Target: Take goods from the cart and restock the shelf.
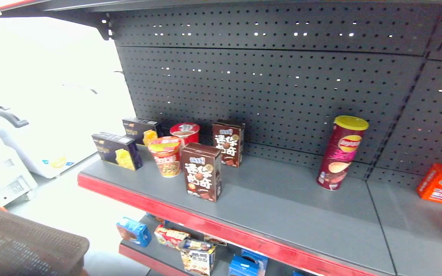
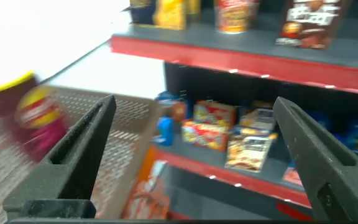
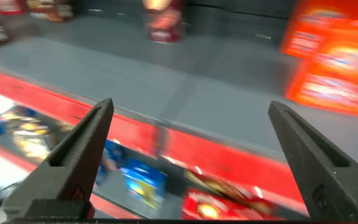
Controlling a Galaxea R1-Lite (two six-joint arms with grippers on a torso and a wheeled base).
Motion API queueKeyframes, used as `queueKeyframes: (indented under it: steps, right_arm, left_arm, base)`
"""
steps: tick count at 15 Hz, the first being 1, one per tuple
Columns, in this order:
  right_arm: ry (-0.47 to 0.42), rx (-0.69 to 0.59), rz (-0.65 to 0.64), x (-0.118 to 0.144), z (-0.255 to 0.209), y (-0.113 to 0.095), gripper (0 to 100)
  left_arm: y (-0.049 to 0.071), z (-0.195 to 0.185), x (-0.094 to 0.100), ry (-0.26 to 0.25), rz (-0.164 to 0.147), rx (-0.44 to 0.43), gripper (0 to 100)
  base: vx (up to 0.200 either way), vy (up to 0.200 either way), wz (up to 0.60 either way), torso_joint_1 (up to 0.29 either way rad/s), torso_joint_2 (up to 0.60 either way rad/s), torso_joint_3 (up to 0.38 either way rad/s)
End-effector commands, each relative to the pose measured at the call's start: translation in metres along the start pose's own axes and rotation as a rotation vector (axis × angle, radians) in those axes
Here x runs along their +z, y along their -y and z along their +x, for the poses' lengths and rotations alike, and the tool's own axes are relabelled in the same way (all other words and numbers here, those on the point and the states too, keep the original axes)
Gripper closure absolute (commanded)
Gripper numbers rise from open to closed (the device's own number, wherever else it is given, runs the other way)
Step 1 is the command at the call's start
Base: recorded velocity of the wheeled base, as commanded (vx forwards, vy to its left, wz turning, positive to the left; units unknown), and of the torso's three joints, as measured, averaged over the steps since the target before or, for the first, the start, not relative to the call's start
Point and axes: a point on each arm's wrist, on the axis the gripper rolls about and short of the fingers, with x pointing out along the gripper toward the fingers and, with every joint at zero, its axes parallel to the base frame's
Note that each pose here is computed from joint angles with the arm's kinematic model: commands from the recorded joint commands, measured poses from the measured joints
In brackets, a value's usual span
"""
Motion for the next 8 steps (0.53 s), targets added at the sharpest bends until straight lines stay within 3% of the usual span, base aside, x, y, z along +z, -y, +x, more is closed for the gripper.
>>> queueKeyframes:
  steps: [1, 8]
  right_arm:
    - [-0.002, 0.0, 0.0, 0.0, 0.0001, 0.0, 0]
    - [-0.002, 0.0, 0.0, 0.0, 0.0001, 0.0, 0]
  left_arm:
    - [0.0, 0.0, -0.0001, 0.0, 0.0, 0.0, 0]
    - [0.0, 0.0, -0.0001, 0.0, 0.0, 0.0, 0]
  base:
    - [0.0, 0.0, 0.6, 0.002, 0.0, 0.007]
    - [0.0, 0.0, 0.6, 0.001, 0.0, 0.004]
